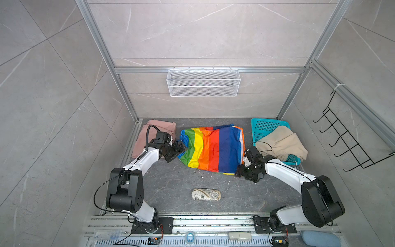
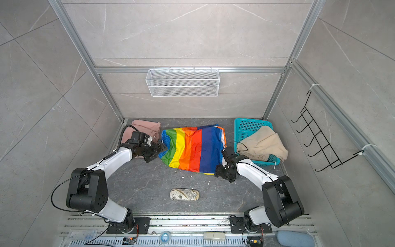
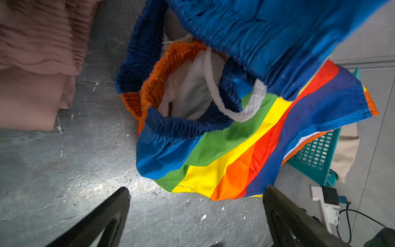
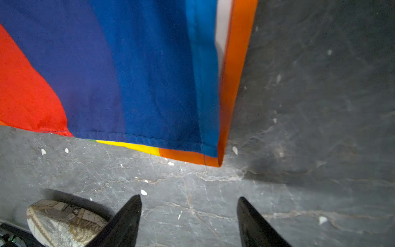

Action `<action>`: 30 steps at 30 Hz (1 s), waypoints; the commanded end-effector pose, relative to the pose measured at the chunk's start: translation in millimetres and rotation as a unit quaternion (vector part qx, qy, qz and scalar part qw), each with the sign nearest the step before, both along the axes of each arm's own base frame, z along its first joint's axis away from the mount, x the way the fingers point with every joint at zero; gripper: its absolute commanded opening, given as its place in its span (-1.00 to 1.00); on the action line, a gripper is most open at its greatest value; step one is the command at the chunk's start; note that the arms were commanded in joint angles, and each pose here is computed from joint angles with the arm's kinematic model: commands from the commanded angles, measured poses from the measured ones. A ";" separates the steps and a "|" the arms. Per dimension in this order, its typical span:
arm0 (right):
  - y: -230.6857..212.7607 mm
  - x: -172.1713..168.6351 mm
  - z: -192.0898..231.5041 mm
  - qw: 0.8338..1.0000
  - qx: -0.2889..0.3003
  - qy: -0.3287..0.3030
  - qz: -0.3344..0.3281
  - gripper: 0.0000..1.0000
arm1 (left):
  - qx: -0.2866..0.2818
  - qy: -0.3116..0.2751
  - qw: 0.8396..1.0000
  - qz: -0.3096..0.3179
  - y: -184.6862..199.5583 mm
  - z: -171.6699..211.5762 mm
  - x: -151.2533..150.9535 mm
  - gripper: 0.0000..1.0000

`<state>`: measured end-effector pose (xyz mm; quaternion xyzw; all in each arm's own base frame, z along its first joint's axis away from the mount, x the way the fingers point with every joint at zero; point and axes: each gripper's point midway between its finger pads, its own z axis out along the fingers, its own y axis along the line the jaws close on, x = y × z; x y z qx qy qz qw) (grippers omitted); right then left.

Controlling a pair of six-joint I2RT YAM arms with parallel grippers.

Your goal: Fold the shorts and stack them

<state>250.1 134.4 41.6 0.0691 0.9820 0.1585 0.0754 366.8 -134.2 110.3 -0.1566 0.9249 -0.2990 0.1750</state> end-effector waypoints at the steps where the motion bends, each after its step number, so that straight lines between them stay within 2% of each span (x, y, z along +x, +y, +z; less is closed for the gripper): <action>1: 5.3 11.5 -11.3 1.000 0.012 -0.012 -0.009 0.17 | 0.005 -0.008 1.000 0.021 4.6 -4.7 8.5 0.99; 5: 11.4 17.6 -20.2 1.000 0.024 -0.009 -0.011 -0.05 | -0.002 -0.006 0.999 0.033 4.5 -10.7 13.3 0.97; 10: 12.8 25.3 -17.1 0.999 0.024 -0.020 -0.012 -0.52 | 0.014 0.002 0.999 0.039 8.7 -27.1 15.9 0.84; 17: 14.1 33.4 -10.2 0.999 0.022 -0.031 -0.007 -0.91 | 0.025 -0.012 0.998 0.058 13.8 -36.5 29.2 0.61; 21: 13.4 35.7 -5.7 0.999 0.022 -0.038 -0.006 -0.99 | 0.027 -0.030 0.997 0.062 14.2 -35.2 39.5 0.42; 26: 10.4 37.0 -1.3 0.999 0.025 -0.045 -0.010 -1.00 | 0.038 -0.021 0.997 0.062 15.8 -50.2 46.2 0.01; 30: 11.1 40.3 6.9 0.998 0.034 -0.052 -0.011 -1.00 | 0.040 -0.030 0.997 0.064 16.4 -51.2 50.6 -0.64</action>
